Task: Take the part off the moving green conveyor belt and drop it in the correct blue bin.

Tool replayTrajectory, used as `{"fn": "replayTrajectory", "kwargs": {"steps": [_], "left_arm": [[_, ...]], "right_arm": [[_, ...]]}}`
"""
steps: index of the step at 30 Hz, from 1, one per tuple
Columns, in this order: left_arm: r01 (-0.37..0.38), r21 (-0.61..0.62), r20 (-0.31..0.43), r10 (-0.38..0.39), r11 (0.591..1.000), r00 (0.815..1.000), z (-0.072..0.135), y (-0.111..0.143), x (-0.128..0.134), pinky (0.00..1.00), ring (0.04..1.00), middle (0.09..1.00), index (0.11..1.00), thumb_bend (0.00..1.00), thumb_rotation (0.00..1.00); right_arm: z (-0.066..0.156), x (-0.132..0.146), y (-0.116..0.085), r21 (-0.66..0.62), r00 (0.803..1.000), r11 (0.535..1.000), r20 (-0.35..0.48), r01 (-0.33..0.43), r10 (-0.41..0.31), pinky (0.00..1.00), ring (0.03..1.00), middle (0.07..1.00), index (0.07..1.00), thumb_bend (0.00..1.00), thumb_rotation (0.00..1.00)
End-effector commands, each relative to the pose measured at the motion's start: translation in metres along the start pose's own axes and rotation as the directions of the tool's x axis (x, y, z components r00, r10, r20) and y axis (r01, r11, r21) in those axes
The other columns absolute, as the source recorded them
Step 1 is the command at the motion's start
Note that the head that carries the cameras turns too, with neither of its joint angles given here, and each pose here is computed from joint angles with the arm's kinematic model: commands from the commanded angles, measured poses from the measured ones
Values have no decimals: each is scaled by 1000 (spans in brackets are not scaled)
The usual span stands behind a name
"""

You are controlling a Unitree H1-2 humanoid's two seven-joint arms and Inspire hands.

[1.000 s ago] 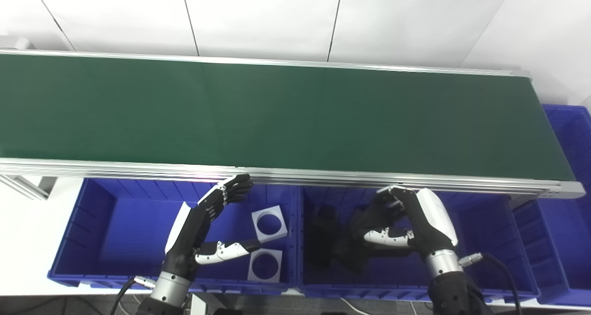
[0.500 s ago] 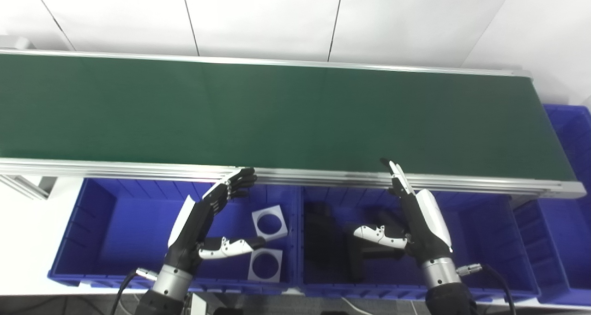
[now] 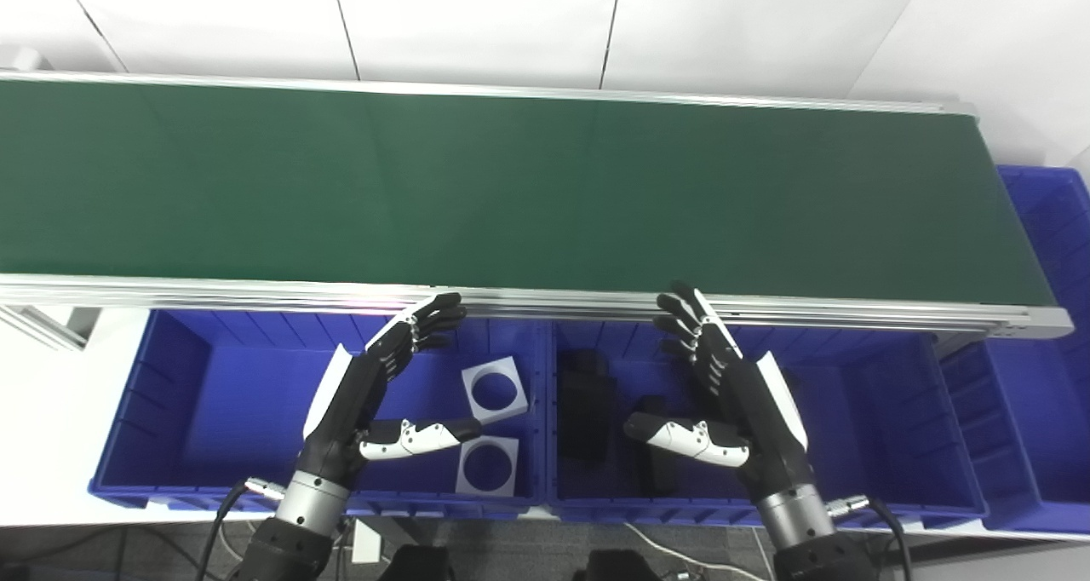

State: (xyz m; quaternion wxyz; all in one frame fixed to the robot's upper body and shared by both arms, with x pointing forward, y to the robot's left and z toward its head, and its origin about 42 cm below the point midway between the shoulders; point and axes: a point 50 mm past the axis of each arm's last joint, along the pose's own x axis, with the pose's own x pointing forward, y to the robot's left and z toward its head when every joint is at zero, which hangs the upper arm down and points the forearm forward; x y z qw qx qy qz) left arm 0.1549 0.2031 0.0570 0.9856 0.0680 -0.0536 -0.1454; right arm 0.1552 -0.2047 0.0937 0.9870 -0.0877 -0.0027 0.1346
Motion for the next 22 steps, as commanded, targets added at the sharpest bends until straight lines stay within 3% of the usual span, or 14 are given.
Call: {"fn": "replayTrajectory", "kwargs": {"steps": [1,22], "left_arm": [[-2,3,60,1,1000,998,7,3,4,761,809,817,837,824,356],[-20,-19,36,20,1000,999,0,-1,-2,748,805,821,838,812,342]], "right_arm": [[9,3,0,4,996,1000,88,2,-3,779,833,884,947,885,402],[2,-2,1,-20,997,1000,82,-4,6,744,810,851,912,848,396]]}}
